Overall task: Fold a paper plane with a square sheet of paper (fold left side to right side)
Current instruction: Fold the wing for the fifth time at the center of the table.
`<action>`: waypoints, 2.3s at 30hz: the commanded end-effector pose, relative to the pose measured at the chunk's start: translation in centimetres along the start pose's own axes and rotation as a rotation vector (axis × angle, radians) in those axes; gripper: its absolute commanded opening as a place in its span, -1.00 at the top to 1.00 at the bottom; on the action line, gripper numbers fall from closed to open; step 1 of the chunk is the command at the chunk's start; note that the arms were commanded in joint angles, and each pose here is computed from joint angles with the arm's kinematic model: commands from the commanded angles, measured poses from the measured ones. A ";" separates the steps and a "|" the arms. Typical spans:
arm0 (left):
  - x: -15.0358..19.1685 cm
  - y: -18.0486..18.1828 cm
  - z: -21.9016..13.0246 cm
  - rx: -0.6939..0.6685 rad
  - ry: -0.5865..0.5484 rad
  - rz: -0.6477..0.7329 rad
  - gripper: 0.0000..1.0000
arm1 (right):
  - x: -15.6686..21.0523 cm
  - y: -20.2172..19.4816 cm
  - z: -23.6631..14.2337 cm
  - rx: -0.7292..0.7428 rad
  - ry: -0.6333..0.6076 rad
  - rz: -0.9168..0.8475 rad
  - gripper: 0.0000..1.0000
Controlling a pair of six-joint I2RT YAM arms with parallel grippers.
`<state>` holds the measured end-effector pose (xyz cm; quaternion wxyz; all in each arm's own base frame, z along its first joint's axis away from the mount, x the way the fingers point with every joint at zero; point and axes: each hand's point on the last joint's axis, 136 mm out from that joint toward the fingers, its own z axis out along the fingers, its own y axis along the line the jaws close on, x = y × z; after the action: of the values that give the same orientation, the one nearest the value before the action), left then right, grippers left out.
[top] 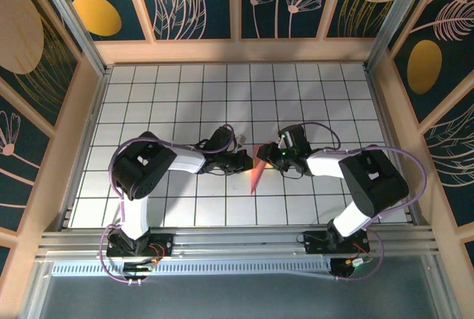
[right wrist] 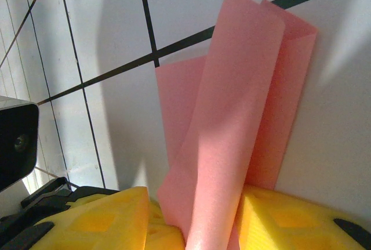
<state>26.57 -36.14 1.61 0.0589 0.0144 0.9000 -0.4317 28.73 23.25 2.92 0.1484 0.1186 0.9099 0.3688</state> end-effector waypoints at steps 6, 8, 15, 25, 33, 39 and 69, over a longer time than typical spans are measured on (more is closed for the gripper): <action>0.7 3.2 0.3 -0.141 0.000 -0.035 1.00 | 0.9 -0.5 0.6 0.026 0.029 -0.002 0.12; 0.8 3.3 0.3 -0.156 0.001 -0.035 1.00 | 0.9 -0.4 0.5 0.019 0.027 0.001 0.11; 1.0 4.1 0.4 -0.207 -0.001 -0.043 1.00 | 0.4 0.6 -0.2 -0.017 0.001 0.008 0.08; 1.4 4.9 0.8 -0.268 0.012 -0.043 1.00 | -0.1 0.6 -1.3 -0.022 -0.029 0.018 0.07; 1.4 5.1 1.0 -0.281 0.016 -0.039 1.00 | -0.7 -0.8 -3.0 0.056 -0.054 0.013 0.08; 1.4 4.9 1.1 -0.279 0.016 -0.035 1.00 | -1.6 0.0 -5.0 0.035 -0.083 -0.019 0.33; 1.3 5.5 0.9 -0.321 0.011 -0.042 1.00 | 0.6 0.2 -0.5 0.045 0.064 -0.022 1.00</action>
<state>27.02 -36.56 1.25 0.0748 0.0110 0.9265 -0.3687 28.61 23.11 3.93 0.1299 0.1046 0.9208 0.3527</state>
